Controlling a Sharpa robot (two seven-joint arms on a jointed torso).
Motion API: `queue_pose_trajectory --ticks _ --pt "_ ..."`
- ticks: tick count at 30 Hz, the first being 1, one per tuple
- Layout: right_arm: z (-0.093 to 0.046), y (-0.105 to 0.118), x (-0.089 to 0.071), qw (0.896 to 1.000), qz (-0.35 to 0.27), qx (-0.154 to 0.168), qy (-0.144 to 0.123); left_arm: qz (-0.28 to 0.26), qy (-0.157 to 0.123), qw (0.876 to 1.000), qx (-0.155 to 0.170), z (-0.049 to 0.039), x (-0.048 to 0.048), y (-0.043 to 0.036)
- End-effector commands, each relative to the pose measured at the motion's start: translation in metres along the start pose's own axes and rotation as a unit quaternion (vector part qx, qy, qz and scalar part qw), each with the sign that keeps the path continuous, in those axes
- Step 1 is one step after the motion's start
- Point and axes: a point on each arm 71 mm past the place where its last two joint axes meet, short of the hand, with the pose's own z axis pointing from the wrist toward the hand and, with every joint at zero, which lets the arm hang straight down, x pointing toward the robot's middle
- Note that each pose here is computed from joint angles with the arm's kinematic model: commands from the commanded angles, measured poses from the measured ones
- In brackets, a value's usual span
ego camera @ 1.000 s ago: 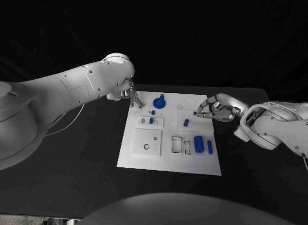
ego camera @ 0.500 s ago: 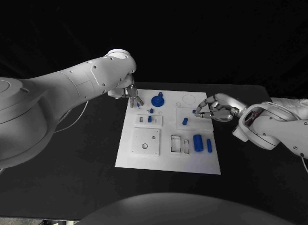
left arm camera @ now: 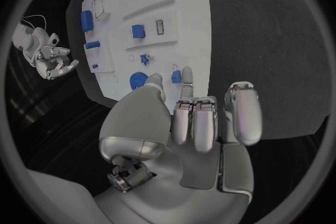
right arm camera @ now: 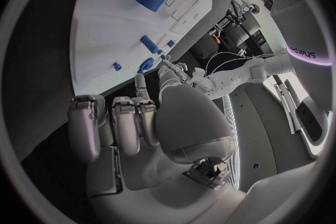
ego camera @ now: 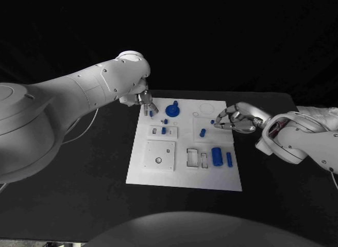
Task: Assemble the parts on the task board
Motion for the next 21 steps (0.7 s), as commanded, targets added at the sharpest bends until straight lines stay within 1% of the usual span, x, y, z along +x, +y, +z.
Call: queue_pose_trajectory --ticks 1,5,10,14,21 --pt "0.0010 0.0006 0.0014 1.000 -0.001 -0.002 0.008 -0.004 -0.009 1.000 0.010 -0.0024 -0.0030 -0.0046" --pt "0.0019 0.0005 0.0016 1.000 -0.002 -0.001 0.009 0.000 -0.008 1.000 0.003 -0.0030 -0.0034 -0.0038" --pt "0.0031 0.0005 0.0019 1.000 -0.002 -0.001 0.010 0.006 -0.009 1.000 -0.012 -0.0029 -0.0044 0.0005" --pt "0.0040 0.0004 0.0021 1.000 -0.002 -0.001 0.010 0.002 -0.015 1.000 -0.010 -0.0024 -0.0060 0.0029" --pt "0.0050 0.0005 0.0024 1.000 -0.003 -0.001 0.010 -0.003 -0.022 1.000 -0.004 -0.0023 -0.0072 0.0034"
